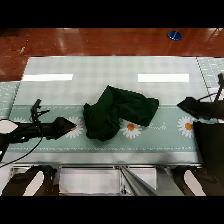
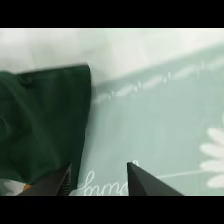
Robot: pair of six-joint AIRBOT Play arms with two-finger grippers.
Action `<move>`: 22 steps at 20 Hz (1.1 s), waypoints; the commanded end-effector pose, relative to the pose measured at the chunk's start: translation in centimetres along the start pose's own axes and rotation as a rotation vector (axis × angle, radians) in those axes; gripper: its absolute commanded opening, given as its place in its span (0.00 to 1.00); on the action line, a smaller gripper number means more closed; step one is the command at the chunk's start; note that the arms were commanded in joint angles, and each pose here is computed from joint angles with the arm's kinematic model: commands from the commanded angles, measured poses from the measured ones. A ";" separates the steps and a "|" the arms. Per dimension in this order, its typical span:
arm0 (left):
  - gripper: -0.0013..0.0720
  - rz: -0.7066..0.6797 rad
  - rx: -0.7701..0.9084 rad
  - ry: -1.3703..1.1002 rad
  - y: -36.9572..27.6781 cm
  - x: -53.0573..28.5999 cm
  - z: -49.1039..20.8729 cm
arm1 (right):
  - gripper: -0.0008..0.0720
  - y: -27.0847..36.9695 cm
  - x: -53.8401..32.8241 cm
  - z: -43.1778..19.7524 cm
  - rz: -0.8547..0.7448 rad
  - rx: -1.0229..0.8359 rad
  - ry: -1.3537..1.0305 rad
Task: Fold the shirts.
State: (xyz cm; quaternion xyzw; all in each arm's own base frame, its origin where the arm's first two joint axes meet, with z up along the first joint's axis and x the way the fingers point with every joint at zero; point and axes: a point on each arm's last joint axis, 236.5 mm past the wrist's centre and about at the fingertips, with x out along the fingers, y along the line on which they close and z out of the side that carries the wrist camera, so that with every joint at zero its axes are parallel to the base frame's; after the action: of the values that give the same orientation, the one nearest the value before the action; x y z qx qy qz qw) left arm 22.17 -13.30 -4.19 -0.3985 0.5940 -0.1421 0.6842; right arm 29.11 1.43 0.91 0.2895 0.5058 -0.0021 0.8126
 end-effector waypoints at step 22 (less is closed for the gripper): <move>0.04 0.003 0.168 0.118 -4.7 10.3 5.3 | 0.56 1.6 8.3 -7.2 0.269 0.294 0.238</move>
State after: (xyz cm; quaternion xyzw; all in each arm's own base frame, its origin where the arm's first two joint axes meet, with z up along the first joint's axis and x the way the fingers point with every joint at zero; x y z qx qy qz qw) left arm 30.92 -20.88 -8.35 -0.3330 0.6211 -0.2081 0.6782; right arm 26.51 7.08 -6.68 0.4460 0.5539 0.0511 0.7012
